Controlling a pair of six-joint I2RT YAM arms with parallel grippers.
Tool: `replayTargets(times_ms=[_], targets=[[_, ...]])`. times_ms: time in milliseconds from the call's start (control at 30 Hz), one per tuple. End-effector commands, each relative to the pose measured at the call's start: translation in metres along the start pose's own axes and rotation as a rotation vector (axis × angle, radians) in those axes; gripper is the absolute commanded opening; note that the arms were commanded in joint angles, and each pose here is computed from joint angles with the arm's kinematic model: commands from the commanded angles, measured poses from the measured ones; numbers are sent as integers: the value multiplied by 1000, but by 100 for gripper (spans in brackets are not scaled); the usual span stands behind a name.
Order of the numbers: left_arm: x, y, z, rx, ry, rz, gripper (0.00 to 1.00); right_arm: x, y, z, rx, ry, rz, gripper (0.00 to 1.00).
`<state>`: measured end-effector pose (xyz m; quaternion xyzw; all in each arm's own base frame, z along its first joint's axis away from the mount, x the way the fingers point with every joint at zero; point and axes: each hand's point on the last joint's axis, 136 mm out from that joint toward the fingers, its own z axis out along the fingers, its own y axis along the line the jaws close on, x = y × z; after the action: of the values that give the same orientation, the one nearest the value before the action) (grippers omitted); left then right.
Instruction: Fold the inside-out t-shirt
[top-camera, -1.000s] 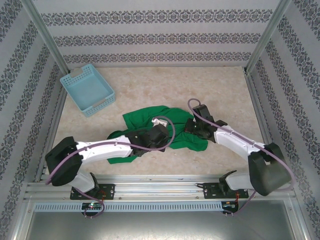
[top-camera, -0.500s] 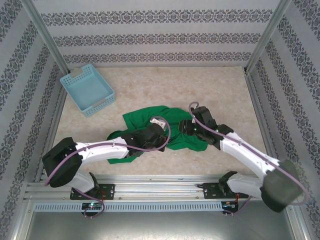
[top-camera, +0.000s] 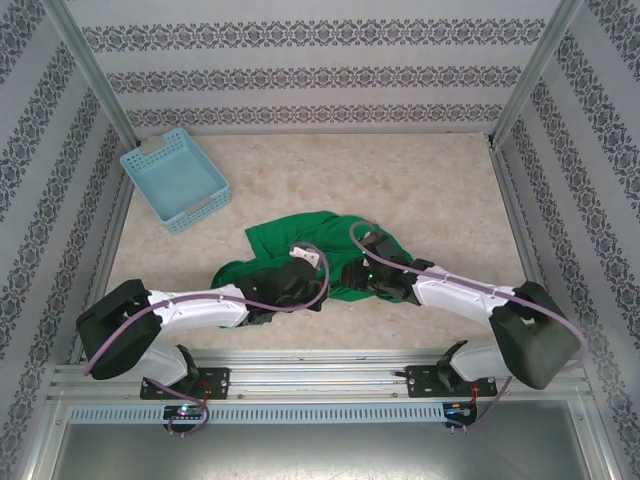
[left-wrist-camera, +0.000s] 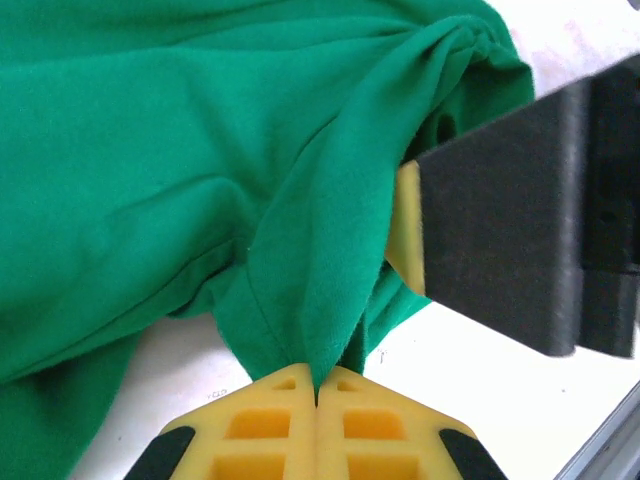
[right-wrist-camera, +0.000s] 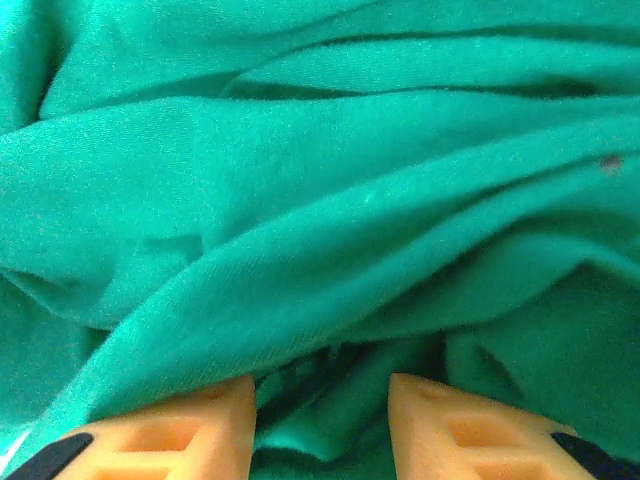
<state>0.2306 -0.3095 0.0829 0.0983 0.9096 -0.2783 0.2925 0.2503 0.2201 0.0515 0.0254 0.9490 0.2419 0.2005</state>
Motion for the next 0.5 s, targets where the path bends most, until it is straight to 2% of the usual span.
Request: replayTargets(times_ms=[0,167,233,333,467], targets=[[-1,-4,-2,45,-15,-55,0,-3,15,10,-42,-6,-5,40],[9,-2,3,54,11,-72,0,7,5,27,26,42,-7,38],[10,0,4,49,10,-74,0,10,-2,27,76,44,-12,32],[10,5,2,16,5,-68,0,10,-13,18,128,21,-11,22],[8,16,-2,-27,-17,-69,0,15,-41,-2,231,-18,-3,17]])
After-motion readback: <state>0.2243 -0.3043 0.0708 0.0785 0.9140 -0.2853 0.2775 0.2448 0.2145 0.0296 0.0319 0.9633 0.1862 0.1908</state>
